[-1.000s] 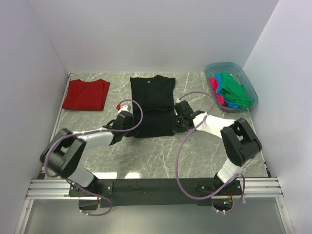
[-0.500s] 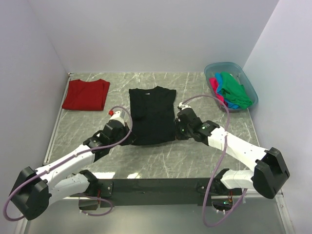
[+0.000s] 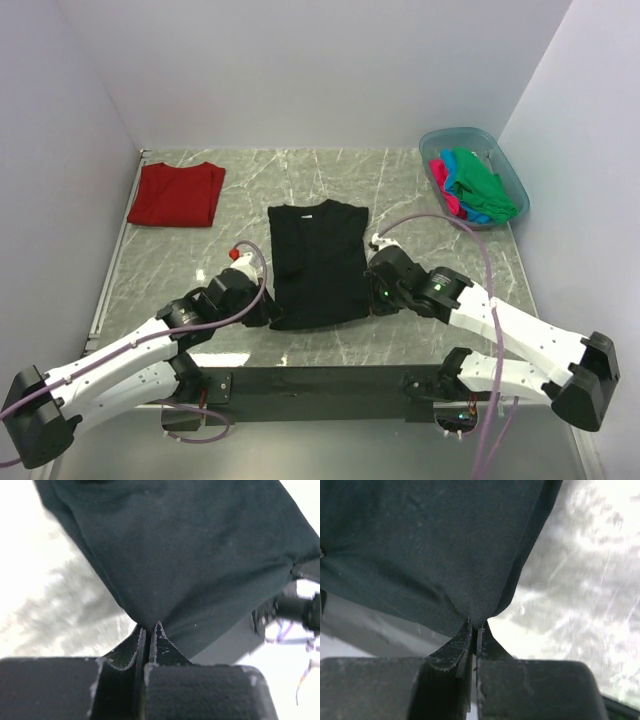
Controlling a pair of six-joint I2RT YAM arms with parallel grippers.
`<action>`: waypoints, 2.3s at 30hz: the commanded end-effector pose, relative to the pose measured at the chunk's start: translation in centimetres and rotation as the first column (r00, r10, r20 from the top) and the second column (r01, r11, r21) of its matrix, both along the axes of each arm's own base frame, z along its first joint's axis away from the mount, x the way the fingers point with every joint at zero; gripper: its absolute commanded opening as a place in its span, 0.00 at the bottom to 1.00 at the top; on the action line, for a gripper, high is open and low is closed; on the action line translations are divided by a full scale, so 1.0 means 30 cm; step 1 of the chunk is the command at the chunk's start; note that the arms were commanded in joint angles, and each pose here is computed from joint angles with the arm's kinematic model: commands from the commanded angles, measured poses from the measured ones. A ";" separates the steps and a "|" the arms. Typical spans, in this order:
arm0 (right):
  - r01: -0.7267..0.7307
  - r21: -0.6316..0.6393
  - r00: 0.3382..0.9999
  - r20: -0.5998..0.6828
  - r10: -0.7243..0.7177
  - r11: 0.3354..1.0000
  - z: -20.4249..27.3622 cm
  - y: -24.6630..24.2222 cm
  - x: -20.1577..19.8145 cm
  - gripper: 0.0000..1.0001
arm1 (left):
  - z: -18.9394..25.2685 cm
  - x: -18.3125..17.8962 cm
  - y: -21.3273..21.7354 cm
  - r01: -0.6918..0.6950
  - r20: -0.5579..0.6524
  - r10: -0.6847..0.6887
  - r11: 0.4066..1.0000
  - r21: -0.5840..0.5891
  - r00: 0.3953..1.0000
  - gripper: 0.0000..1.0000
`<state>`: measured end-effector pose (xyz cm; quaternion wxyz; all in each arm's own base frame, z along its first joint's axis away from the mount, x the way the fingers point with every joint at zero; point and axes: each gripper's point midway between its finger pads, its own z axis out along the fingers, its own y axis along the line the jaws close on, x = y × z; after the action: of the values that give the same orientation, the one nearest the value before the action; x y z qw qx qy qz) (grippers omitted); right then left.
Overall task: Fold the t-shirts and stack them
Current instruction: Fold the tshirt
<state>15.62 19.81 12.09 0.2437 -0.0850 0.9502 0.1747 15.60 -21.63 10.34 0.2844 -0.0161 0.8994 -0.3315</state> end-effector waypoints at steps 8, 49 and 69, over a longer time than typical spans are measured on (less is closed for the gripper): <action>-0.085 -0.002 0.988 -0.128 0.084 0.996 0.070 -0.086 -0.208 0.00 | 0.109 -0.187 -0.050 0.220 -0.052 -0.226 0.970 -0.101 0.973 0.00; 0.131 -0.148 0.985 0.132 -0.112 0.980 0.208 -0.056 0.528 0.00 | 0.239 0.432 -0.109 -0.101 0.211 0.119 0.990 -0.095 0.970 0.00; 0.164 -0.179 0.986 0.038 -0.160 0.970 0.006 -0.026 0.831 0.00 | 0.024 0.730 -0.077 -0.195 0.132 0.186 0.979 0.056 0.974 0.00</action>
<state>37.46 18.66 9.88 0.2104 -0.0379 0.9753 0.0555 34.71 -23.48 8.75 0.3298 -0.0811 0.9013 -0.2688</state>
